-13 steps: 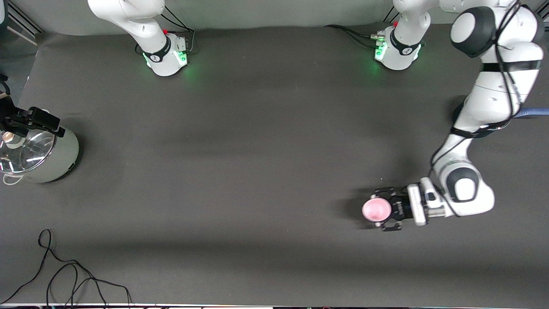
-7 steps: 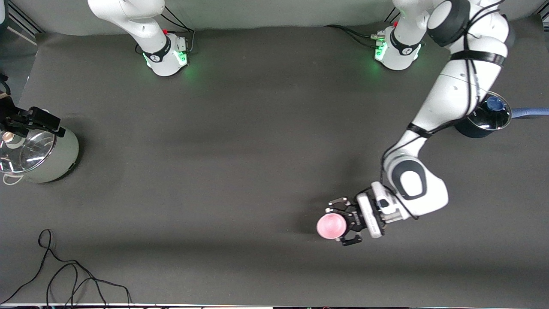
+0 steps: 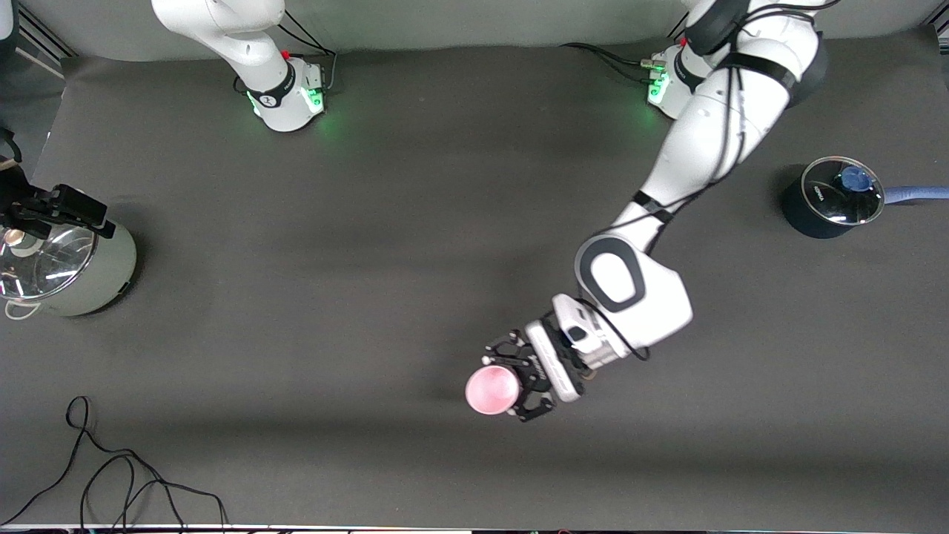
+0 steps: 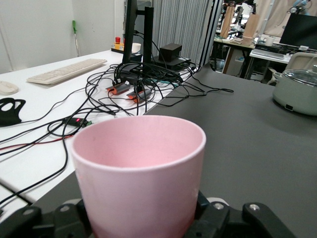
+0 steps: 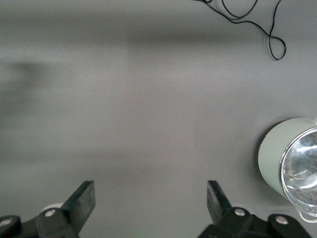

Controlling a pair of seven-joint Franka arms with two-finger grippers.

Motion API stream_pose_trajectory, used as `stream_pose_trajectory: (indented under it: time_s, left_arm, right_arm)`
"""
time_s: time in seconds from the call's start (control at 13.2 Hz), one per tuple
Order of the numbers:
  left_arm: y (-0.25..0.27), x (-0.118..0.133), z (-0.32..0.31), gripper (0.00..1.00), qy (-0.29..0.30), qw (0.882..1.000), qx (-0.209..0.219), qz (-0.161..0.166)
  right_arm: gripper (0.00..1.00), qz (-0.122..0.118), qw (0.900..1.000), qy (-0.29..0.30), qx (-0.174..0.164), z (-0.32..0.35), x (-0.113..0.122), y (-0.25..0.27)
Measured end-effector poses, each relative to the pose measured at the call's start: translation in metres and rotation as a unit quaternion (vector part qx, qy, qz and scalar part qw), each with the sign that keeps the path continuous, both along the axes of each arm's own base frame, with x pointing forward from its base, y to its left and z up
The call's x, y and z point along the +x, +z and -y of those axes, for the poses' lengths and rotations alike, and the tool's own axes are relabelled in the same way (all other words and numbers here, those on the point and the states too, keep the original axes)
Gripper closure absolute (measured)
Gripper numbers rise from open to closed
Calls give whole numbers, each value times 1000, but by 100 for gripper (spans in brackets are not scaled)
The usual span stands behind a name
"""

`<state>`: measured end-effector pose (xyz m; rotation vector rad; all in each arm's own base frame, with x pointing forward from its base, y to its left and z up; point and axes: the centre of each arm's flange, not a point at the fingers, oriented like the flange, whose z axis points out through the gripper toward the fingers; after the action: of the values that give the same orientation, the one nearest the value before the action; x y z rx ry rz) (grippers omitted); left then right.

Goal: Transfer pink cup from left to right arm
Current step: 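Lift the pink cup and carry it toward the right gripper, then hold the cup out while the right gripper reaches its rim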

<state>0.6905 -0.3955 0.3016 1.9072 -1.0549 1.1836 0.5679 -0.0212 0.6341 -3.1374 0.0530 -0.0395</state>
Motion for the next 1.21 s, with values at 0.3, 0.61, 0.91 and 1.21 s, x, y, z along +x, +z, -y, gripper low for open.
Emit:
stream_pose_trajectory:
  time_s: [0.3,0.61,0.91,1.21]
  left_arm:
    - [31,-39,68,37,36,999,14,28]
    - [74,-90,133,37,67,996,2,62]
    - [86,-135,173,37,74,994,0,78]
    - [90,-156,190,37,74,994,0,84]
  right_arm:
    - [0,5,1000,2,19,-6,6,2]
    - [0,2,998,20,53,-33,18,-5]
    - [0,1,997,63,52,-85,26,-9]
    - [0,14,995,82,53,-124,42,-12]
